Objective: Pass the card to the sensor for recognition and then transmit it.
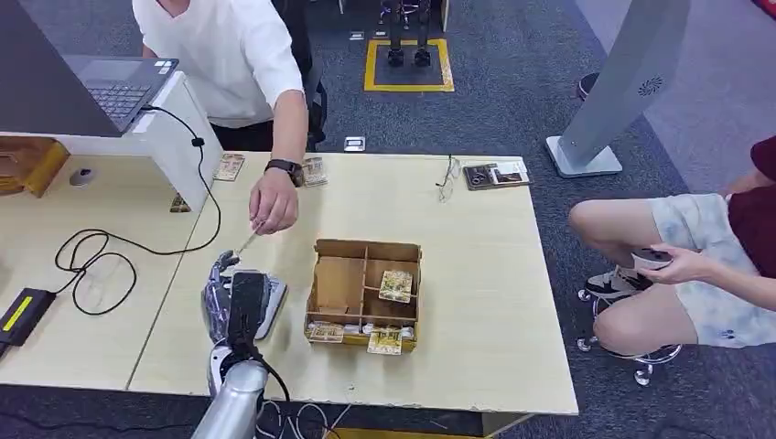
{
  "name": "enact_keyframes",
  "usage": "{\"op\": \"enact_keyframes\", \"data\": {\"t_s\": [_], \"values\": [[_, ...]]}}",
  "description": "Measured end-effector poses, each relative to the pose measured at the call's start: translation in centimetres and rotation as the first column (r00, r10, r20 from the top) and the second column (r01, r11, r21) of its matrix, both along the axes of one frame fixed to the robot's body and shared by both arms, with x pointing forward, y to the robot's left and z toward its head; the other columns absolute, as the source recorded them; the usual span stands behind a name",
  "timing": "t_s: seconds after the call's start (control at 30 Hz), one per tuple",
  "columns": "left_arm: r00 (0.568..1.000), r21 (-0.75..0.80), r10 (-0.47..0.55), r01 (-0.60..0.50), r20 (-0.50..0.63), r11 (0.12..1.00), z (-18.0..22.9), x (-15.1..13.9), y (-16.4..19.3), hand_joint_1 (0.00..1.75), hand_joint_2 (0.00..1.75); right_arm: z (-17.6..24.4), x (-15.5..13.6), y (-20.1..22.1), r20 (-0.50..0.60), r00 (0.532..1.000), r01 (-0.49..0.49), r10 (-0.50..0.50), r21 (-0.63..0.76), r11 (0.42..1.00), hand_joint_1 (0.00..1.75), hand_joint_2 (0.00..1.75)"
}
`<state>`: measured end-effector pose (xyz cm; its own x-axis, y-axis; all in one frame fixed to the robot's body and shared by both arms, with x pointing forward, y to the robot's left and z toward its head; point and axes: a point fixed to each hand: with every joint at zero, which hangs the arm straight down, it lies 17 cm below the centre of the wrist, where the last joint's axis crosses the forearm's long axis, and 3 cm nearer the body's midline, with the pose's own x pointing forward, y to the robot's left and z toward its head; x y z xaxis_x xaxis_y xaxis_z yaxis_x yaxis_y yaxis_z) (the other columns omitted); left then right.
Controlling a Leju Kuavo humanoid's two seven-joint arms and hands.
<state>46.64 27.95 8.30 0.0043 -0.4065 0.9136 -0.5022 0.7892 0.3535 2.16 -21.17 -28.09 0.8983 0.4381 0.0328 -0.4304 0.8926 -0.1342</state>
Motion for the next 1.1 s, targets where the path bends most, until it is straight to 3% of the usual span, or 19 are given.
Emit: {"op": "enact_keyframes", "data": {"t_s": [0.07, 0.1, 0.17, 0.2, 0.43, 0.77, 1.1], "values": [[1.0, 0.011, -0.004, 0.004, 0.017, 1.0, 0.5, 0.0, 0.0, 0.0, 1.75, 0.0, 0.0, 0.0, 0.001, 1.0, -0.001, 0.001, 0.0, 1.0, 0.0, 1.75], [1.0, 0.024, -0.009, 0.008, 0.03, 1.0, 0.9, 0.1, -0.1, 0.0, 0.0, 0.0, 0.0, 0.0, 0.003, 1.0, -0.001, 0.001, 0.002, 1.0, 0.0, 1.75], [0.998, 0.058, -0.023, 0.02, 0.054, 0.998, 1.7, 0.1, -0.5, 0.0, 0.0, 0.0, 0.1, 0.2, 0.004, 1.0, -0.006, 0.006, 0.011, 1.0, 0.0, 1.75], [0.997, 0.082, -0.033, 0.027, 0.072, 0.996, 2.4, 0.0, -0.7, 0.0, 1.75, 0.0, 0.0, 0.2, 0.004, 1.0, -0.007, 0.007, 0.016, 1.0, 0.0, 1.75], [0.972, 0.256, -0.077, 0.019, 0.22, 0.966, 7.5, -1.0, -1.7, 0.0, 1.75, 0.0, 0.0, 0.3, 0.01, 1.0, -0.011, 0.011, 0.03, 0.999, 0.0, 1.75], [0.919, 0.289, -0.094, -0.023, 0.383, 0.957, 11.7, -3.8, -0.9, 0.0, 1.75, 0.0, -0.2, 0.3, 0.014, 1.0, -0.01, 0.009, 0.04, 0.999, 0.0, 1.75], [0.888, 0.45, -0.225, 0.023, 0.401, 0.893, 13.3, -7.0, -4.3, 0.0, 1.75, -0.1, -0.3, 0.1, 0.019, 1.0, -0.016, 0.015, 0.042, 0.999, 0.0, 1.75]]}}
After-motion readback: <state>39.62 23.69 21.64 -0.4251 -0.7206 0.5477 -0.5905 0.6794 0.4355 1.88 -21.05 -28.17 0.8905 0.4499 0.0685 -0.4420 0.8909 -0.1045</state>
